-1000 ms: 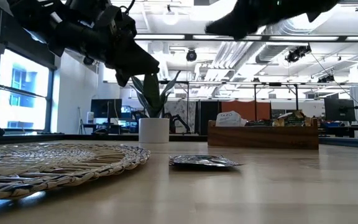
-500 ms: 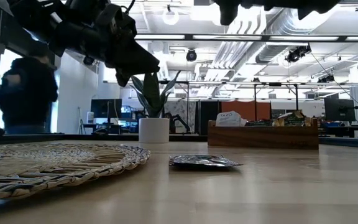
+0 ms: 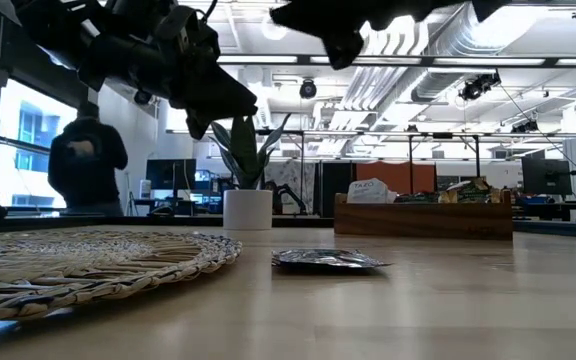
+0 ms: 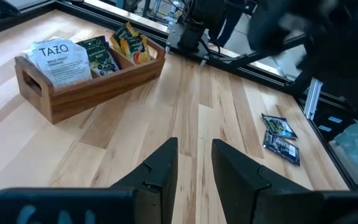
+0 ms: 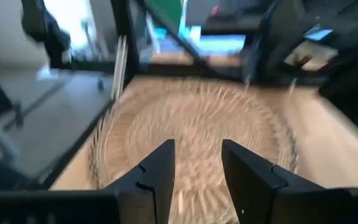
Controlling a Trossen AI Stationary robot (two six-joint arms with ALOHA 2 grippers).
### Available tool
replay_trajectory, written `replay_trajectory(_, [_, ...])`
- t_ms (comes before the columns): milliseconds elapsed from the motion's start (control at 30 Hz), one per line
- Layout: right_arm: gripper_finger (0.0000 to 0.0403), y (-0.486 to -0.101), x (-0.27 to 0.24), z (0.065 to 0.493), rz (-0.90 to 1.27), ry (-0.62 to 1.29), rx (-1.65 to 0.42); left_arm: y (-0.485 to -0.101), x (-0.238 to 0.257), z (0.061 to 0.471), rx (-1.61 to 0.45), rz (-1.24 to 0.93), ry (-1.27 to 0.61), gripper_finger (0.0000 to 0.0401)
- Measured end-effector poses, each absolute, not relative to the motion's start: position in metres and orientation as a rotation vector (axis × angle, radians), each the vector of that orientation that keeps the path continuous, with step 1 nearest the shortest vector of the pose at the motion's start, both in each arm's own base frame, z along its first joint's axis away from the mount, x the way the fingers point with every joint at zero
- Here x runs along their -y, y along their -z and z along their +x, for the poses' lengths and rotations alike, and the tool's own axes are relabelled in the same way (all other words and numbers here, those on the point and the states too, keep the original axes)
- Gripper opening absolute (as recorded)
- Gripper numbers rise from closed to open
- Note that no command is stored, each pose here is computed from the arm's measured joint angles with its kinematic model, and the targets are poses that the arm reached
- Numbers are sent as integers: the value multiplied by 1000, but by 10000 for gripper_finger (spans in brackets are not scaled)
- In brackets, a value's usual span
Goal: Pick & Place Tea
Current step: Put the black tea bag into the middle section of the wooden organizer
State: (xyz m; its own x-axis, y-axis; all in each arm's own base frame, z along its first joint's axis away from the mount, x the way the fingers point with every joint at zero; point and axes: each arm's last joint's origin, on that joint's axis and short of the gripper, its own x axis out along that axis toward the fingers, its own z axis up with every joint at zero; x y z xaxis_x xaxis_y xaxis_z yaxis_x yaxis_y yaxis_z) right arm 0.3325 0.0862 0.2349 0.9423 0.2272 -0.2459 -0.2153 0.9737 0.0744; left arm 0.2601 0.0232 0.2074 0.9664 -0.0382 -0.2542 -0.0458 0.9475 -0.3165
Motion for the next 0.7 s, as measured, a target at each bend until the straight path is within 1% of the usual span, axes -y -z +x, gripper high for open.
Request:
replay_trajectory(133, [129,-231,-107,351,23,-258,-417,-208,-23,260,-257,-326,-3,98])
replay_trajectory(300, [129,-211,-130,366,96,-259,-629,-207,-23,260,-266,-326,-4,98])
replay_trajectory(500, [129,-196,-141,373,93,-237,-748,-207,-23,260,-273,-325,-1,98])
replay_trajectory(700, [129,-183,-137,367,173,-140,-862,-206,-22,260,-287,-330,23,98])
